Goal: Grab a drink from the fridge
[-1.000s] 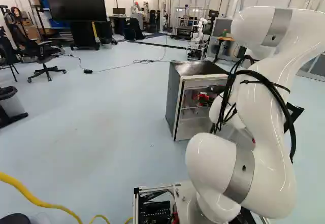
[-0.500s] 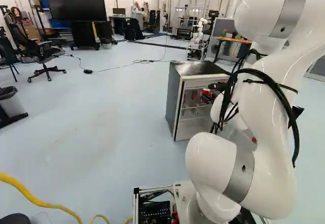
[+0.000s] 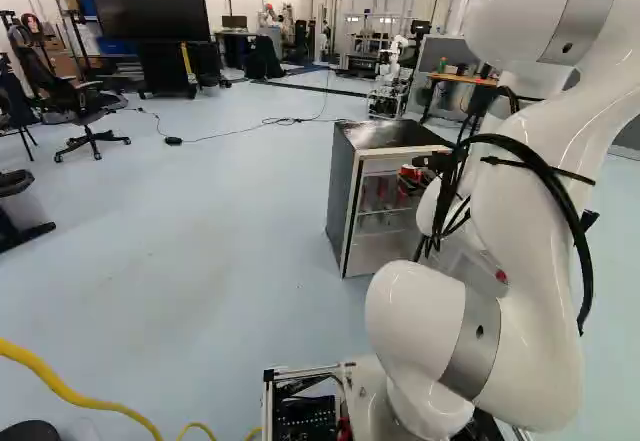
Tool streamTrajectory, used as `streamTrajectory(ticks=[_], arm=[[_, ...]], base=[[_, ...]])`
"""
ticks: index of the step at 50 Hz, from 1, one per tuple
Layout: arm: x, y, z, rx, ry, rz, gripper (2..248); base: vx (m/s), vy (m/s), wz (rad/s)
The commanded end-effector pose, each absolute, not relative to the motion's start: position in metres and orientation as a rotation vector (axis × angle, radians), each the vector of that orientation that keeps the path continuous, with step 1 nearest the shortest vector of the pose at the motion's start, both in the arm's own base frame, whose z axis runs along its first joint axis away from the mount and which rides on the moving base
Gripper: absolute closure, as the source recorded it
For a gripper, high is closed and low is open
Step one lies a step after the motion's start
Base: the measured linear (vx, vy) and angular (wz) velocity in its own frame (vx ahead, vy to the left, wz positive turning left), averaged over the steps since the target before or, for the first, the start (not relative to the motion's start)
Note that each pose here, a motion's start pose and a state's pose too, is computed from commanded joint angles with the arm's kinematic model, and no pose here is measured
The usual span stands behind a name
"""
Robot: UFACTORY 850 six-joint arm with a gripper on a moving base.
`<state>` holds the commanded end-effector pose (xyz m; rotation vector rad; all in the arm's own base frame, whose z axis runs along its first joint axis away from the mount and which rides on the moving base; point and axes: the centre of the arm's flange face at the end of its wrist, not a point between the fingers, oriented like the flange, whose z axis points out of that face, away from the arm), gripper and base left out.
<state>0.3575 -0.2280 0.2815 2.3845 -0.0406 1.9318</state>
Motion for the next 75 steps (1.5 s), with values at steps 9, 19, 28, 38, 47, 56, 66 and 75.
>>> streamTrajectory(ticks=[9, 19, 28, 38, 47, 56, 66, 75], arm=[[0.368, -0.23, 0.29, 2.357, -0.01, 1.956, 157], [0.382, -0.233, 0.3, 2.325, 0.026, 1.984, 157], [0.39, -0.234, 0.309, 2.297, 0.051, 2.004, 157], [0.396, -0.235, 0.319, 2.268, 0.073, 2.024, 157], [0.402, -0.236, 0.329, 2.241, 0.093, 2.041, 157], [0.408, -0.237, 0.338, 2.213, 0.114, 2.059, 157], [0.418, -0.238, 0.349, 2.182, 0.135, 2.08, 157], [0.429, -0.237, 0.358, 2.153, 0.155, 2.101, 157]], base=[[0.0, 0.0, 0.0], [0.0, 0.0, 0.0], [0.0, 0.0, 0.0], [0.0, 0.0, 0.0], [0.0, 0.0, 0.0], [0.0, 0.0, 0.0], [0.0, 0.0, 0.0], [0.0, 0.0, 0.0]])
